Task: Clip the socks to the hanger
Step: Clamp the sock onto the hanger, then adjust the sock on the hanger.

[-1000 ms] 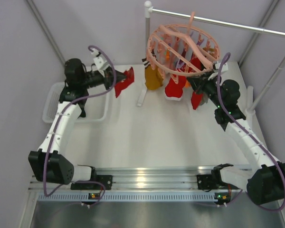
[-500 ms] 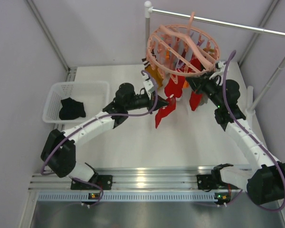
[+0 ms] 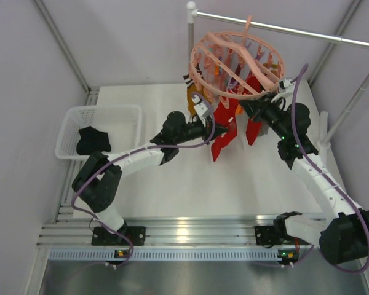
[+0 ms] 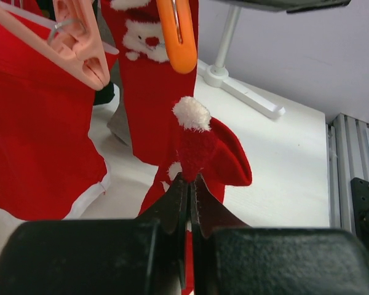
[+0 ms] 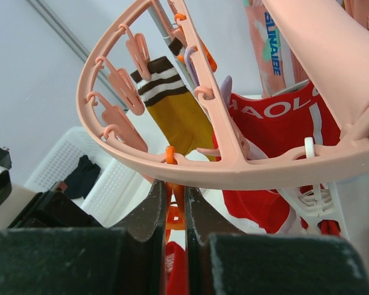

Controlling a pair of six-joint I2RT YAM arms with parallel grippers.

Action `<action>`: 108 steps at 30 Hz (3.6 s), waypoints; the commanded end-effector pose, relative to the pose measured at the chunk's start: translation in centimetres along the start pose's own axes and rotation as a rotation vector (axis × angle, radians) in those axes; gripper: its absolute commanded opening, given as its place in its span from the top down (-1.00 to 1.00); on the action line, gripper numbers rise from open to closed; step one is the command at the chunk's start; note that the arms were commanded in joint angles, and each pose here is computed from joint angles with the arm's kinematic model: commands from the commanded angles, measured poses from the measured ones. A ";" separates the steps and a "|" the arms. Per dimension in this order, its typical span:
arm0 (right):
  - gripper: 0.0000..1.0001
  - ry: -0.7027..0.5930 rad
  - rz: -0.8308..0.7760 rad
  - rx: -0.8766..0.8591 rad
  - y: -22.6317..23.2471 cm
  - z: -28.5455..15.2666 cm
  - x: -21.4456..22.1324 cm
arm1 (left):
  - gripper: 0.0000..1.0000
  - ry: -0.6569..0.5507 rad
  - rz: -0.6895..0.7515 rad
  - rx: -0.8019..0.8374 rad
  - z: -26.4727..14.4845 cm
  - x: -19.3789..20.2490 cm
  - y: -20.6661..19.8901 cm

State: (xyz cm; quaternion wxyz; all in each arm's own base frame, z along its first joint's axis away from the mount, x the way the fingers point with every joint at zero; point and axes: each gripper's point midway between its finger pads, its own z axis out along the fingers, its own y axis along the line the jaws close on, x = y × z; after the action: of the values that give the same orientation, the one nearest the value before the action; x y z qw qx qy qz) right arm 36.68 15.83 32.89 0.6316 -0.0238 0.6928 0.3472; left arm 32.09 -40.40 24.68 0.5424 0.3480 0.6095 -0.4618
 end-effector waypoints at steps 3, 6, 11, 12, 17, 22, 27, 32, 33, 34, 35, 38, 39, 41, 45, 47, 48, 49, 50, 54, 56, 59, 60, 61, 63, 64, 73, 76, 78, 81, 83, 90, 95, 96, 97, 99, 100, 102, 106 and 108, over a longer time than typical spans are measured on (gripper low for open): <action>1.00 -0.007 0.002 -0.011 0.5 0.5 -0.8 | 1.00 -0.181 0.054 0.037 1.1 -6.5 -1.0; 1.00 -0.011 0.004 -0.011 0.4 0.6 -0.9 | 1.00 -0.194 0.058 0.046 1.3 -7.0 -1.2; 1.00 -0.018 0.005 -0.010 0.5 0.5 -1.1 | 1.00 -0.187 0.057 0.041 1.7 -6.7 -1.0; 1.00 -0.017 0.002 -0.009 0.5 0.5 -1.1 | 1.00 -0.180 0.052 0.040 1.7 -6.4 -1.0; 1.00 -0.024 -0.005 -0.006 0.5 0.4 -1.4 | 1.00 -0.136 0.022 0.037 1.1 -4.8 -1.2; 1.00 -0.026 -0.007 -0.010 0.6 0.4 -1.5 | 1.00 -0.091 -0.037 0.005 0.6 -2.9 -0.8; 1.00 -0.029 -0.007 -0.014 0.7 0.3 -1.6 | 1.00 -0.071 -0.059 -0.016 0.7 -2.3 0.1; 1.00 -0.024 -0.010 -0.015 0.6 0.2 -1.3 | 1.00 -0.091 -0.076 -0.024 1.4 -3.2 0.8; 1.00 -0.025 -0.010 -0.013 0.6 0.2 -1.3 | 1.00 -0.095 -0.080 -0.024 1.5 -3.3 0.8; 1.00 -0.022 -0.010 -0.012 0.5 0.2 -1.2 | 1.00 -0.101 -0.079 -0.022 1.6 -3.5 0.8; 1.00 -0.021 -0.008 -0.011 0.5 0.2 -1.1 | 1.00 -0.106 -0.077 -0.024 1.8 -3.8 0.9; 1.00 -0.021 -0.018 -0.006 0.4 0.2 -1.1 | 1.00 -0.125 -0.073 -0.021 2.0 -4.7 0.9; 1.00 -0.019 -0.024 0.002 0.2 0.3 -1.1 | 1.00 -0.129 -0.075 -0.021 2.1 -4.8 0.9; 1.00 -0.016 -0.030 0.007 0.0 0.3 -0.9 | 1.00 -0.133 -0.079 -0.010 2.2 -5.0 0.7; 1.00 -0.014 -0.041 0.010 -0.1 0.2 -0.8 | 1.00 -0.149 -0.084 -0.001 2.2 -5.6 0.5; 1.00 -0.012 -0.045 0.013 -0.2 0.3 -0.8 | 1.00 -0.155 -0.087 0.004 2.2 -5.9 0.3; 1.00 -0.013 -0.050 0.016 -0.3 0.3 -0.8 | 1.00 -0.159 -0.092 0.006 2.2 -6.0 0.3; 1.00 -0.012 -0.048 0.014 -0.2 0.3 -0.8 | 1.00 -0.160 -0.094 0.010 2.2 -6.1 0.2; 1.00 -0.011 -0.051 0.012 -0.2 0.3 -0.7 | 1.00 -0.168 -0.089 0.014 2.3 -6.4 0.1; 1.00 -0.009 -0.058 -0.005 0.2 0.1 -0.8 | 1.00 -0.183 -0.085 0.012 2.4 -7.2 0.2; 1.00 -0.011 -0.064 -0.005 0.2 0.1 -0.8 | 1.00 -0.189 -0.086 0.014 2.6 -7.5 0.2; 1.00 -0.013 -0.069 -0.015 0.4 0.0 -1.0 | 1.00 -0.189 -0.090 0.023 2.8 -7.7 0.1; 0.98 -0.011 -0.071 -0.022 0.5 -0.1 -0.9 | 1.00 -0.189 -0.092 0.023 2.8 -7.7 0.1; 0.89 -0.012 -0.071 -0.026 0.6 -0.1 -1.0 | 1.00 -0.187 -0.093 0.024 2.9 -7.7 0.0; 0.53 -0.010 -0.073 -0.041 0.9 -0.2 -1.0 | 1.00 -0.183 -0.093 0.023 2.9 -7.7 0.1; 0.42 -0.009 -0.073 -0.042 1.0 -0.2 -1.0 | 1.00 -0.180 -0.092 0.021 3.0 -7.5 0.2; -0.12 -0.018 -0.060 -0.050 1.5 -0.2 -1.6 | 0.43 -0.146 -0.087 0.036 3.4 -6.9 0.2; -0.11 -0.017 -0.059 -0.045 1.3 -0.1 -1.7 | 0.00 -0.132 -0.066 0.047 2.6 -6.5 -0.3; -0.09 -0.019 -0.061 -0.044 1.3 -0.1 -1.7 | -0.11 -0.135 -0.053 0.041 2.1 -6.5 -0.4; -0.08 -0.021 -0.062 -0.038 1.2 -0.2 -1.9 | -0.17 -0.135 -0.039 0.025 1.0 -6.5 0.0; -0.10 -0.021 -0.068 -0.036 1.2 -0.3 -2.0 | -0.18 -0.142 -0.045 -0.015 0.4 -6.7 1.1; -0.18 -0.015 -0.092 -0.050 1.1 -0.7 -2.4 | -0.28 -0.219 -0.012 0.040 0.0 -8.1 2.2; -0.21 -0.015 -0.088 -0.057 0.7 -0.8 -3.1 | -0.31 -0.267 0.047 0.115 0.9 -9.5 1.5; -0.21 -0.013 -0.088 -0.056 0.6 -0.9 -3.1 | -0.32 -0.267 0.048 0.120 1.1 -9.3 1.6; -0.22 -0.011 -0.088 -0.063 0.6 -0.9 -3.2 | -0.32 -0.279 0.053 0.127 1.3 -9.8 1.6; -0.23 -0.011 -0.096 -0.072 0.4 -1.1 -3.5 | -0.32 -0.287 0.066 0.145 1.5 -9.9 1.5; -0.23 -0.015 -0.102 -0.082 0.6 -1.2 -3.7 | -0.32 -0.296 0.080 0.153 1.6 -10.3 1.4; -0.22 -0.019 -0.111 -0.096 0.7 -1.4 -4.0 | -0.31 -0.311 0.108 0.175 1.6 -10.7 1.2; -0.18 -0.013 -0.109 -0.083 0.1 -1.6 -4.1 | -0.26 -0.337 0.132 0.215 2.0 -11.2 0.1; -0.15 -0.011 -0.109 -0.089 0.2 -1.8 -4.1 | -0.20 -0.348 0.132 0.226 2.3 -11.4 -0.2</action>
State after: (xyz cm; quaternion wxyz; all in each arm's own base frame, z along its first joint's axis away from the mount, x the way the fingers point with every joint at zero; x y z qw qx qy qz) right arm 36.64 13.49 32.41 0.6149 -0.0592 0.7090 0.3402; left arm 36.05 -41.30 31.42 0.5882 0.3422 0.5046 -0.5313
